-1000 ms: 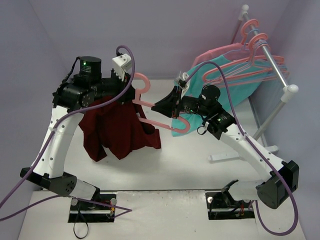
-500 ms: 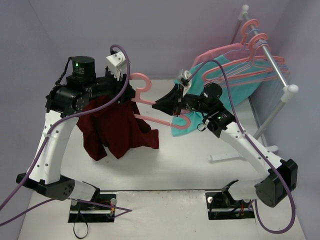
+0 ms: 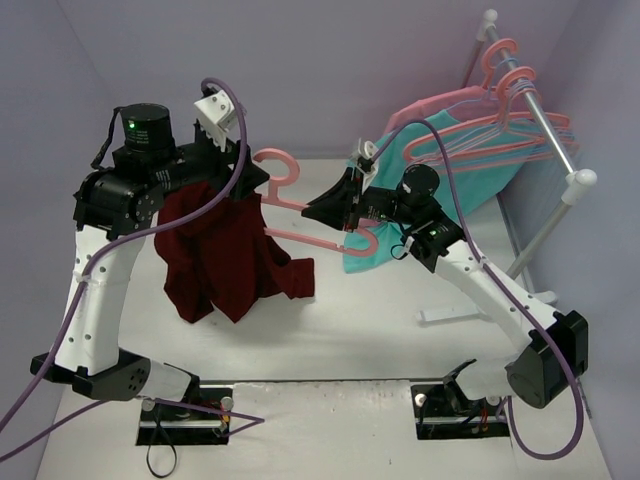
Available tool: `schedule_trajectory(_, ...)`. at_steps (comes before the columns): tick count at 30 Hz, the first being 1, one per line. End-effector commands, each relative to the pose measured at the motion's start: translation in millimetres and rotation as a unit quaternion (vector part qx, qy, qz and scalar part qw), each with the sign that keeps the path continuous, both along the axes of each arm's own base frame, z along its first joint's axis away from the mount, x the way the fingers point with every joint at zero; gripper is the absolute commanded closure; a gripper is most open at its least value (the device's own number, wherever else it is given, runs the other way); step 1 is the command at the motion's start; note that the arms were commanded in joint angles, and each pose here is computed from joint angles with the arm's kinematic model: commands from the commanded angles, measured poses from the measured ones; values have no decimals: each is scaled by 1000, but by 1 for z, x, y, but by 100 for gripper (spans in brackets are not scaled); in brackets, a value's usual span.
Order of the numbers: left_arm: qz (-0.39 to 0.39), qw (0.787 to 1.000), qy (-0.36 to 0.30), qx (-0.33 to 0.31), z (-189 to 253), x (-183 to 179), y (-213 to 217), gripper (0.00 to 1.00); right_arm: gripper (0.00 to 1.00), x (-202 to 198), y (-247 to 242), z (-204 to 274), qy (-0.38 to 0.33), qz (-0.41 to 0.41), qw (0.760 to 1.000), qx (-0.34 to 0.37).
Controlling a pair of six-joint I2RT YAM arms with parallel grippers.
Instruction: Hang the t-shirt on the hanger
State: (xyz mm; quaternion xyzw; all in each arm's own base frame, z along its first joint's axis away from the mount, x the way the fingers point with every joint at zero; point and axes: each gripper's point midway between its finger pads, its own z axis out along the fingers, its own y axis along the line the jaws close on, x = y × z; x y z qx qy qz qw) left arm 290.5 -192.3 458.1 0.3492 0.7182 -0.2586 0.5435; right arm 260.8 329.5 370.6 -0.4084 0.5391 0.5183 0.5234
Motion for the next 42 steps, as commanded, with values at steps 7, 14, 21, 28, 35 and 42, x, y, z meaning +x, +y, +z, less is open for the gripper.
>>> schedule_trajectory(7,-47,997,-41,41,-25,-21,38,44,100,7,0,31,-66,12,997,36)
schedule_trajectory(14,-91,975,-146,139,-28,-26,52,44,100,-4,1,21,-53,41,997,24)
schedule_trajectory(21,-132,962,-153,183,-37,-20,57,44,100,-13,-2,14,-46,51,998,16)
schedule_trajectory(28,-222,955,-85,176,-73,-37,46,47,100,-13,-2,13,-46,51,998,11)
schedule_trajectory(35,-232,955,-63,176,-87,-42,46,47,100,-11,0,12,-45,55,997,8)
schedule_trajectory(42,-237,957,-34,164,-97,-33,42,49,100,-12,4,14,-46,63,997,8)
